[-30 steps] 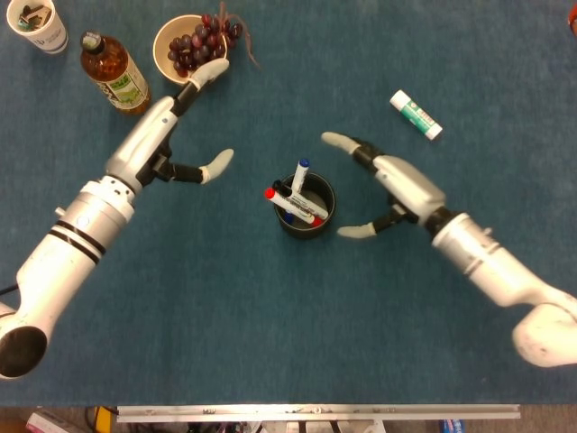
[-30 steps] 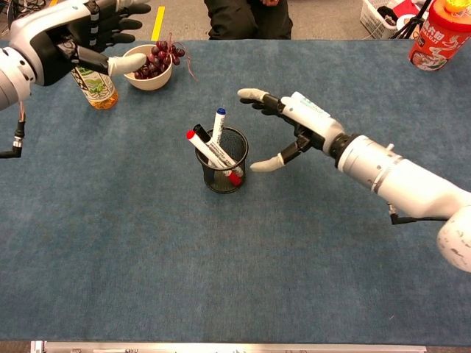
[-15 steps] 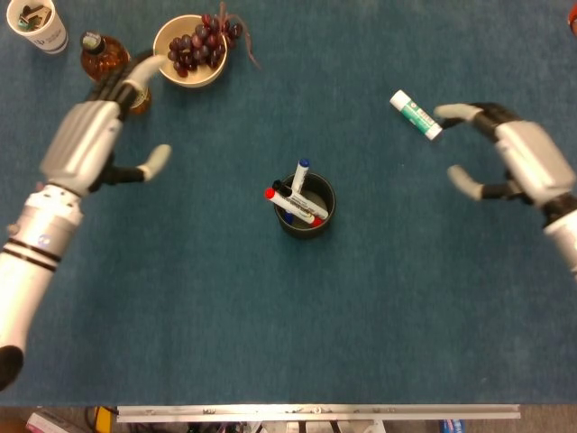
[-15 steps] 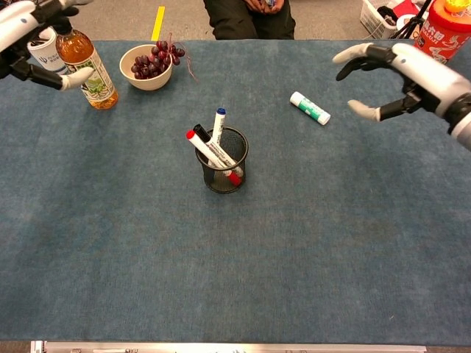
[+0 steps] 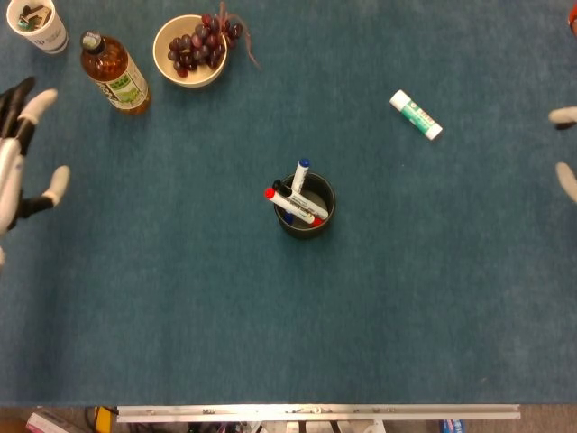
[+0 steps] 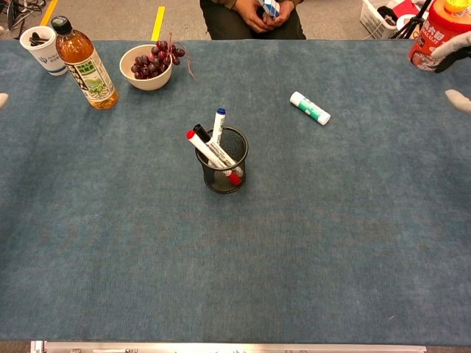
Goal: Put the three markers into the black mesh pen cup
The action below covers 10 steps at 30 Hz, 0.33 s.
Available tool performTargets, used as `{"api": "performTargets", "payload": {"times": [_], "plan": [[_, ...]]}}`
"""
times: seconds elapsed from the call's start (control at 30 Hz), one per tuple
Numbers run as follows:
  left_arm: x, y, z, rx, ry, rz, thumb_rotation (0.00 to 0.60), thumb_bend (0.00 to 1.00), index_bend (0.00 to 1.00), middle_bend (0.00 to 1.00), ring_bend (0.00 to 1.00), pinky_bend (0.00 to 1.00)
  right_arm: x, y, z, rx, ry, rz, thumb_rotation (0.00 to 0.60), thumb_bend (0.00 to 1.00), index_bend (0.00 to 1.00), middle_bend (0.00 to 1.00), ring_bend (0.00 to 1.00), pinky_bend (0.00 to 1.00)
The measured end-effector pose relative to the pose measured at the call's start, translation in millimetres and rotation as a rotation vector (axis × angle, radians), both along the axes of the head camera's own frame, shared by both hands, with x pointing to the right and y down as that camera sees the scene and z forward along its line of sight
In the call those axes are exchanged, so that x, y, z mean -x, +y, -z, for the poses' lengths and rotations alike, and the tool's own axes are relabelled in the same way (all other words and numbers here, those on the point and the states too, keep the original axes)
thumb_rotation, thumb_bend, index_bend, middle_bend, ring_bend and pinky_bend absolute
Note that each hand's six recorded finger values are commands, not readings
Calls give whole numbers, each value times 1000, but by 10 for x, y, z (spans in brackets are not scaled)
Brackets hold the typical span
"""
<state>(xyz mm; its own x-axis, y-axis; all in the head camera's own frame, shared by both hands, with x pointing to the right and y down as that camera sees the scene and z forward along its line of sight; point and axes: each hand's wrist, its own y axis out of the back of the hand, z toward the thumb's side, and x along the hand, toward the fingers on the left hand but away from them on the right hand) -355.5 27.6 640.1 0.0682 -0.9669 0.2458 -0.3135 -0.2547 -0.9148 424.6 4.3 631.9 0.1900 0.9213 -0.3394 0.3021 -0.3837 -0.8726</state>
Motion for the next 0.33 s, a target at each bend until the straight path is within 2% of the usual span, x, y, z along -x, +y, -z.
{"api": "performTargets", "payload": {"times": [0.17, 0.33], "plan": [[145, 290, 15, -3, -85, 19, 600, 369, 114, 0, 0, 0, -166, 158, 63, -17, 43, -32, 600, 365, 304, 373, 219, 180], [136, 406, 38, -9, -103, 20, 600, 369, 114, 0, 0, 0, -246, 272, 110, -23, 68, -49, 600, 365, 304, 373, 219, 180]]}}
